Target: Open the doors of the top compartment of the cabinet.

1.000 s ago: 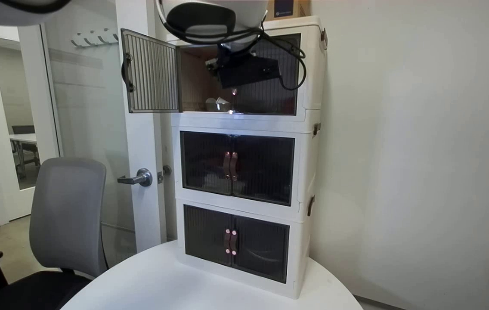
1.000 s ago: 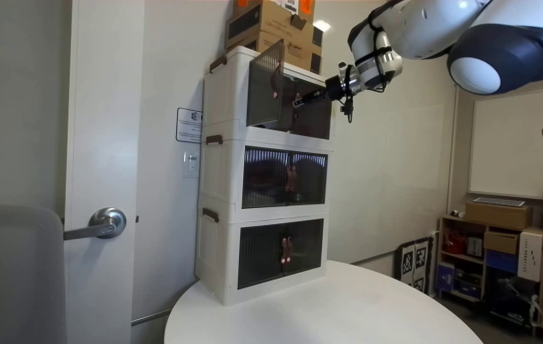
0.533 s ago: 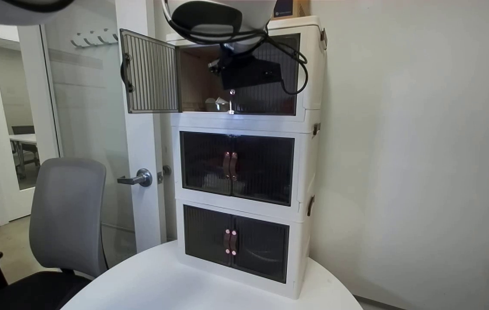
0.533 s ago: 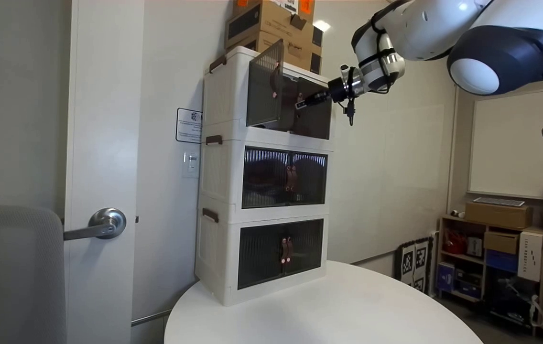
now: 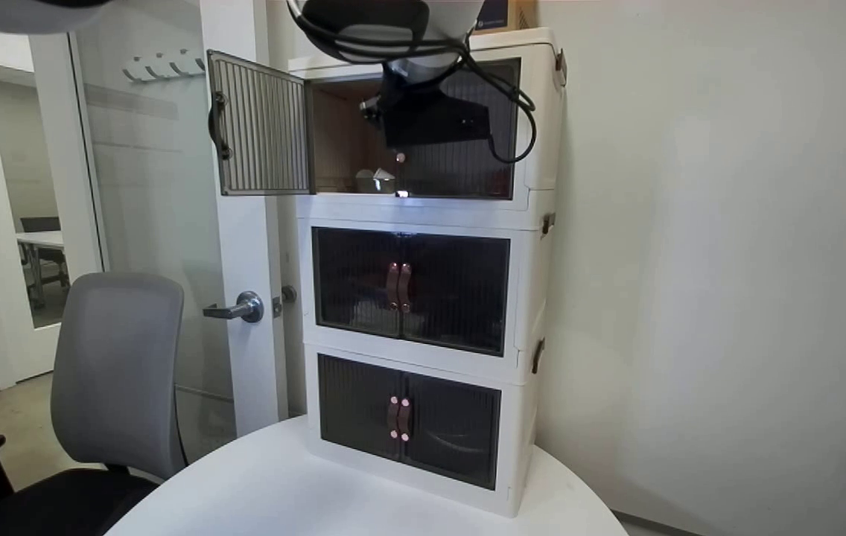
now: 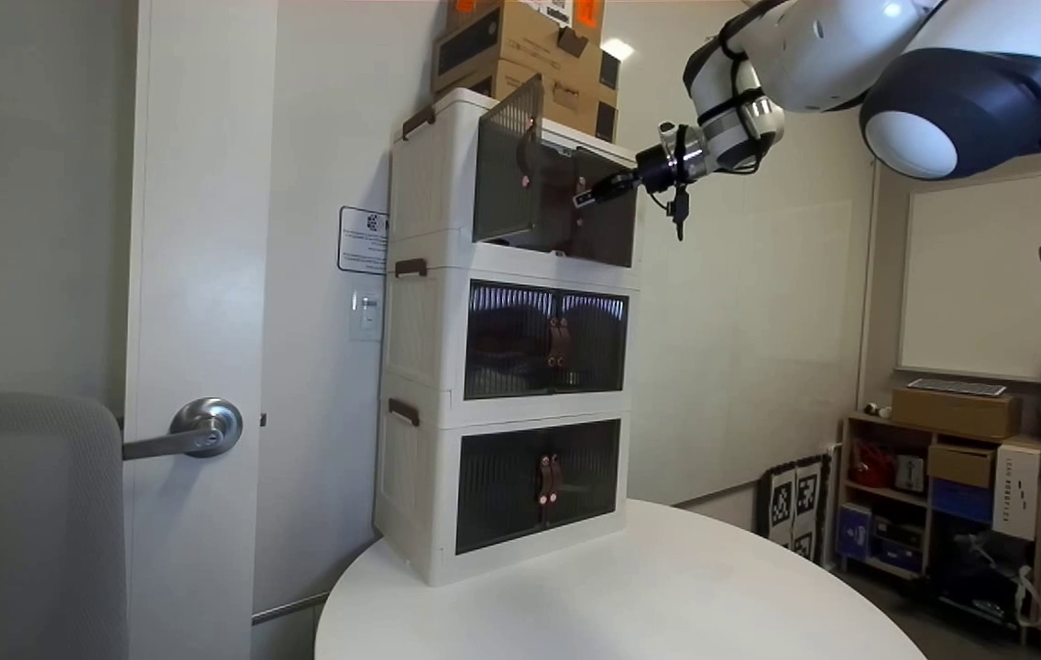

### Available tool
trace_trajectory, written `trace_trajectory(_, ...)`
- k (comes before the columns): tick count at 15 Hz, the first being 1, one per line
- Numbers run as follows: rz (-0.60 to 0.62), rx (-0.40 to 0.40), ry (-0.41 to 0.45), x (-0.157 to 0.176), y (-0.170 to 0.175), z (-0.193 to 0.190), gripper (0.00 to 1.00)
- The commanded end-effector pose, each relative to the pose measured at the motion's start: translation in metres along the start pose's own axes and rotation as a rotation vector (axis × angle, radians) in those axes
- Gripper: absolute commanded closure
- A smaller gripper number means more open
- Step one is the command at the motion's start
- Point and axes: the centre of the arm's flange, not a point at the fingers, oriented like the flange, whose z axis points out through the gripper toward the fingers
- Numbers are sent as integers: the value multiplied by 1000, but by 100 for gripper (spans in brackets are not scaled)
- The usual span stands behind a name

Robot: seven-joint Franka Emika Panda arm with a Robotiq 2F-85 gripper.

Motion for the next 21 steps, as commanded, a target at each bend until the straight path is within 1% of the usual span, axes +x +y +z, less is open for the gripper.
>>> trace_trajectory(1, 35, -7, -25, 10, 16, -12, 66)
trace_trajectory(3, 43, -27, -37, 13, 16, -14, 64)
trace_trajectory(4, 50, -36, -44, 14, 17, -17, 59)
trace_trajectory(9, 81, -78, -69, 20, 24, -34, 21)
trace_trajectory(12, 122, -117, -97, 23, 28, -39, 1)
trace_trajectory(15, 208, -137, -189, 43, 34, -44, 0)
trace_trajectory(17, 289, -196, -249, 70, 32, -52, 0)
trace_trajectory(20, 374, -301, -298, 118, 25, -63, 0)
trace_trajectory(21, 409, -329, -299, 133, 23, -66, 0)
